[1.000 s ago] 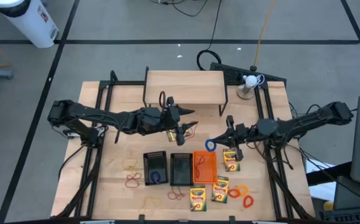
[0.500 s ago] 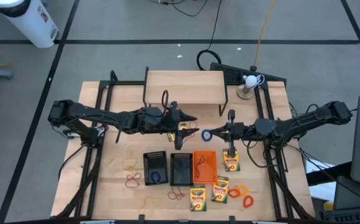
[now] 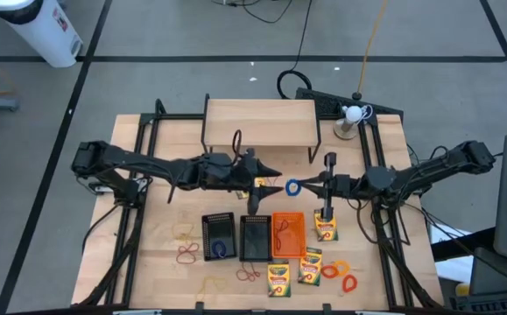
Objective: Pick & Place Office Desk Supplies
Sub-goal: Put the blue spring keychain into the left black bin
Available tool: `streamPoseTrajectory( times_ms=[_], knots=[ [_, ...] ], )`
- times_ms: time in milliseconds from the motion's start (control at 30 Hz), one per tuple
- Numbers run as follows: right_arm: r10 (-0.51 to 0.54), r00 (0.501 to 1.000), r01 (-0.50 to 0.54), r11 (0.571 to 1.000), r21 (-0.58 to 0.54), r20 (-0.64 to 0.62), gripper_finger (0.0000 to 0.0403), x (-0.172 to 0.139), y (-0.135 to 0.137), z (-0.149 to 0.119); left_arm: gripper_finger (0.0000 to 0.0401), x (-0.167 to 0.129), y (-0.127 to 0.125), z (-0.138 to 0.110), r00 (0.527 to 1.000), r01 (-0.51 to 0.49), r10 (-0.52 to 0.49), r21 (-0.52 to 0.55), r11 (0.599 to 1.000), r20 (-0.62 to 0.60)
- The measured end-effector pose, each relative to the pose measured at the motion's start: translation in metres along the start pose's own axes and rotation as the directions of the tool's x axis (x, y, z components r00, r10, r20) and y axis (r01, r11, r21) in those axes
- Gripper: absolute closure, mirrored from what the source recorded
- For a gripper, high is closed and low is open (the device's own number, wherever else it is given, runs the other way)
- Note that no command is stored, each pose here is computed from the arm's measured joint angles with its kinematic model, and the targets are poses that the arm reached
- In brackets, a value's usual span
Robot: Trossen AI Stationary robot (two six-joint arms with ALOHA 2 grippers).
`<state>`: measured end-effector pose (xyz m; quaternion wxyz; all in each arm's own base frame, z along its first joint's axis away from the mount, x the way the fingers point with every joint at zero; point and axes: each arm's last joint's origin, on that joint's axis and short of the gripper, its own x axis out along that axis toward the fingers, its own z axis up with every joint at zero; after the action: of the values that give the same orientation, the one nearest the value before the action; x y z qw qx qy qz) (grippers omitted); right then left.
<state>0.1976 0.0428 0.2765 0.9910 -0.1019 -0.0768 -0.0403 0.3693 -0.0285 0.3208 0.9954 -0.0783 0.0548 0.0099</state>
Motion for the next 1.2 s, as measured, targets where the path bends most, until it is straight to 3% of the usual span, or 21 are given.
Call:
streamPoseTrajectory(
  times_ms=[300,900,1200],
  knots=[
    [-0.007,1.000,0.007,1.000,-0.016,0.003,0.0403,-0.001,0.003,0.001,0.0190,0.008,-0.002,-0.003,0.997,0.074,-0.073,-0.001,0.997,0.034],
    [-0.004,1.000,0.004,1.000,-0.017,0.002,0.0403,-0.001,0.003,0.001,0.0190,0.008,0.000,-0.002,0.996,0.071,-0.070,-0.018,0.997,0.049],
    [-0.004,1.000,0.004,1.000,-0.015,0.007,0.0403,-0.001,0.003,0.001,0.0190,0.026,0.013,-0.015,0.998,0.043,-0.040,-0.047,0.998,0.052]
  ],
)
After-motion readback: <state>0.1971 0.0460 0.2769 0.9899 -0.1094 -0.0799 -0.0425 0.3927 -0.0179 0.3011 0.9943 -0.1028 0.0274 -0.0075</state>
